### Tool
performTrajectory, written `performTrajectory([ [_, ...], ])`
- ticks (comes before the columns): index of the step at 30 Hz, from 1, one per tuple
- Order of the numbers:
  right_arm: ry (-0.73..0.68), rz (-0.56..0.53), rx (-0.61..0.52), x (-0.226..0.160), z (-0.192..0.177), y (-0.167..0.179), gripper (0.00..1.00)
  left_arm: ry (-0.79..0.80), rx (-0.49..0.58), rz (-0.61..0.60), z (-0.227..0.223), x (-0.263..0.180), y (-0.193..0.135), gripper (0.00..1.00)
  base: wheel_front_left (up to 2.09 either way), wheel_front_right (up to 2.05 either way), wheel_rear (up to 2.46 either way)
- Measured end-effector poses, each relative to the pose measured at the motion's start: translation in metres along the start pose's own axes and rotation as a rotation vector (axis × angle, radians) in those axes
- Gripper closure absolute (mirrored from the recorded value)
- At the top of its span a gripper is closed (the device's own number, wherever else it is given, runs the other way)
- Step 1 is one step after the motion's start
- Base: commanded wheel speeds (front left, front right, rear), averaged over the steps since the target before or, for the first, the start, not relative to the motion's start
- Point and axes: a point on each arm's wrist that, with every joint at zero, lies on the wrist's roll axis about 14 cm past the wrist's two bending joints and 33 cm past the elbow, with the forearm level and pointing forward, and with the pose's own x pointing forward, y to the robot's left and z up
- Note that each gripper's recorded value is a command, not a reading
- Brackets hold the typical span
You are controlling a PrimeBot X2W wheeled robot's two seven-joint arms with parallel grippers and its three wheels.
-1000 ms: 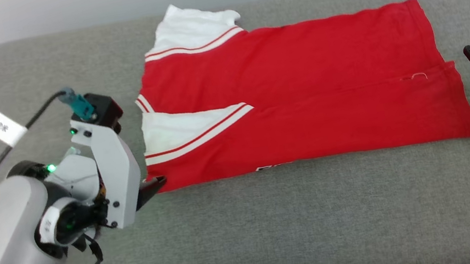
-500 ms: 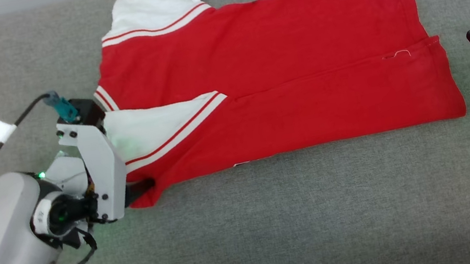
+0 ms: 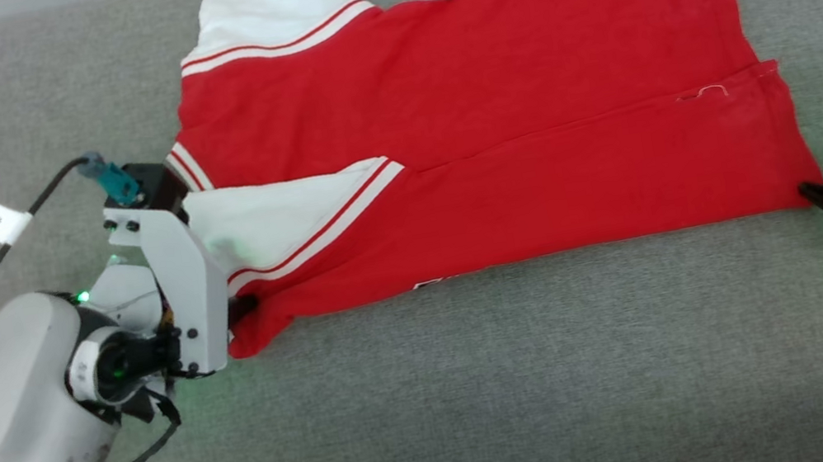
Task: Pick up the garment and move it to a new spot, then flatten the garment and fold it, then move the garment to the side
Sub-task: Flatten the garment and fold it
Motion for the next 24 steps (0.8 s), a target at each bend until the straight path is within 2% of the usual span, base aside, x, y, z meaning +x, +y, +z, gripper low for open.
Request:
performTrajectory([
  [5,0.095,0.011,-0.02,0.012,0.005,0.004,0.0,-0.02,0.01,-0.002,0.002,0.0,-0.001,1.0,0.0,0.0,0.0],
  [9,0.194,0.003,-0.02,0.025,-0.009,0.003,0.0,-0.032,0.01,-0.006,0.002,0.002,-0.002,1.0,0.0,0.0,0.0],
  [11,0.227,0.001,-0.038,0.028,-0.011,0.004,0.6,-0.042,0.01,-0.011,0.003,0.002,-0.002,1.0,0.0,0.0,0.0],
  [12,0.24,0.006,-0.048,0.03,-0.012,0.006,0.83,-0.044,0.008,-0.01,0.003,0.002,-0.001,1.0,0.0,0.0,0.0],
  [13,0.243,0.012,-0.048,0.032,-0.012,0.007,0.89,-0.048,0.009,-0.012,0.003,0.003,-0.001,1.0,0.0,0.0,0.0],
  [14,0.24,0.017,-0.04,0.032,-0.012,0.008,1.0,-0.05,0.011,-0.011,0.003,0.003,-0.001,1.0,0.0,0.0,0.0],
  [24,0.225,0.052,-0.031,0.016,-0.02,0.02,1.0,-0.119,0.022,-0.024,0.003,-0.006,-0.01,1.0,0.0,0.0,0.0],
])
